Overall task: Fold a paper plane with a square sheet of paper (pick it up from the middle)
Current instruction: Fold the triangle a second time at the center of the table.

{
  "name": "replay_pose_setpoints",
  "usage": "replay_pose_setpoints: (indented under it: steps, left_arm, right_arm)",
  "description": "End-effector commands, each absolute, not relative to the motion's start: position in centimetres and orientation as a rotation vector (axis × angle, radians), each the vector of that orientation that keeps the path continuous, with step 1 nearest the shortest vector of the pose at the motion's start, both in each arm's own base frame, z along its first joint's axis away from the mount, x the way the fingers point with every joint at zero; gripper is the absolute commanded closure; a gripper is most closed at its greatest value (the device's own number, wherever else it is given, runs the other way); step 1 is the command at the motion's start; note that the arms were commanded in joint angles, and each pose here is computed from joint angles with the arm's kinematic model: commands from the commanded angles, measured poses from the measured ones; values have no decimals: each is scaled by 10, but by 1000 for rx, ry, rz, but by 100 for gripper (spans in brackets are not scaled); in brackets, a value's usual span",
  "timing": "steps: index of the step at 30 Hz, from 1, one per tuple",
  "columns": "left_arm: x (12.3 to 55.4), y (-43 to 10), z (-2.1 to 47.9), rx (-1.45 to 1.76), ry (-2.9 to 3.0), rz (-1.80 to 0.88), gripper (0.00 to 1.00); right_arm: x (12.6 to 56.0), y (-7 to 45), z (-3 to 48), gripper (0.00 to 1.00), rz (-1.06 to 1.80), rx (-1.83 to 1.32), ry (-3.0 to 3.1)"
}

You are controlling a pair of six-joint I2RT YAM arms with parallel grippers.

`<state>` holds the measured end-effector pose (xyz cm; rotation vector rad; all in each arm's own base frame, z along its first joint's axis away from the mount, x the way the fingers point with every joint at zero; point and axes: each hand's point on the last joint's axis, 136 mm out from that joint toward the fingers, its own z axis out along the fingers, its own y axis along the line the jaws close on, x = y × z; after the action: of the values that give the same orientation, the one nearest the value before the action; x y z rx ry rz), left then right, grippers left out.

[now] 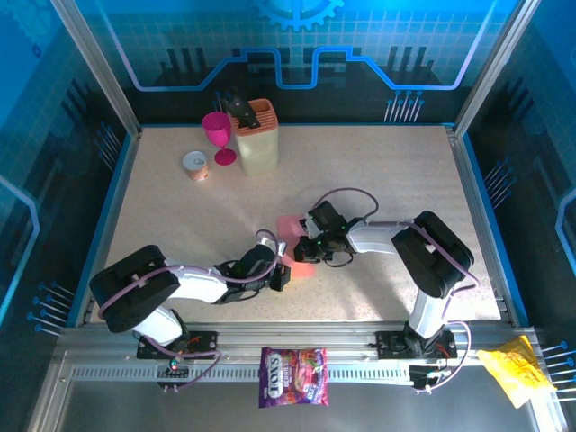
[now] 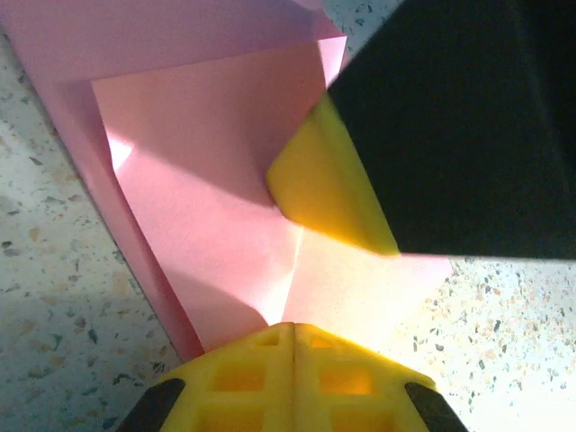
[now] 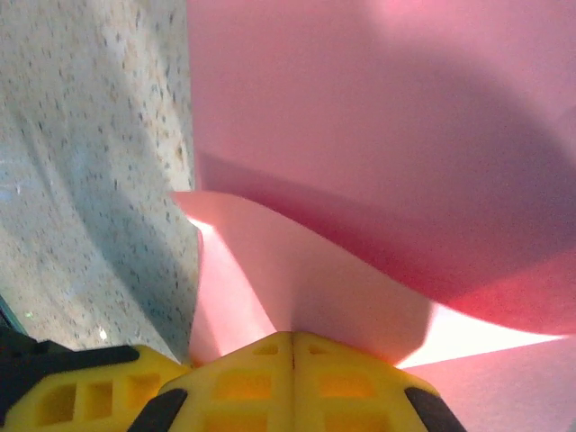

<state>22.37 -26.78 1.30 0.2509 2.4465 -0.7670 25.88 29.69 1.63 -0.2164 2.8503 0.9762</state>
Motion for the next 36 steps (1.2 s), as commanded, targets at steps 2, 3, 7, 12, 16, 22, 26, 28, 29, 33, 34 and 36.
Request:
replay_pose_setpoints:
  steps: [2, 3, 7, 12, 16, 22, 26, 28, 29, 33, 34, 36]
  left_arm:
    - [189, -218, -47, 233, 2720, -519, 100]
    - [188, -219, -47, 234, 2721, -522, 100]
    - [188, -217, -48, 234, 2723, -513, 100]
    - [187, -217, -49, 234, 2728, -512, 100]
    - [186, -218, -51, 237, 2735, -514, 100]
    - [187, -219, -52, 238, 2737, -515, 100]
    - [186, -219, -52, 240, 2740, -520, 100]
    - [186, -219, -53, 238, 2743, -519, 100]
    - [186, -219, -53, 238, 2742, -520, 100]
    - [185, -219, -53, 235, 2745, -521, 100]
    - [186, -220, -53, 234, 2742, -524, 100]
    - [186, -220, -53, 231, 2745, -528, 100]
  right_arm:
    - [270, 285, 8, 100, 903, -205, 2880]
    - [271, 283, 7, 100, 898, -200, 2883]
    - [277, 272, -1, 100, 879, -170, 2896]
    - [284, 258, -9, 100, 859, -127, 2905]
    - [293, 247, -11, 100, 855, -91, 2904]
    - [307, 235, -11, 100, 856, -45, 2899]
    - [317, 226, -13, 100, 844, -4, 2900]
    - [323, 220, -15, 100, 828, 20, 2905]
    - [326, 216, -16, 100, 826, 39, 2904]
    - [341, 196, -15, 100, 796, 119, 2891]
    - [345, 191, -15, 100, 791, 148, 2888]
    - [351, 180, -13, 100, 803, 207, 2870]
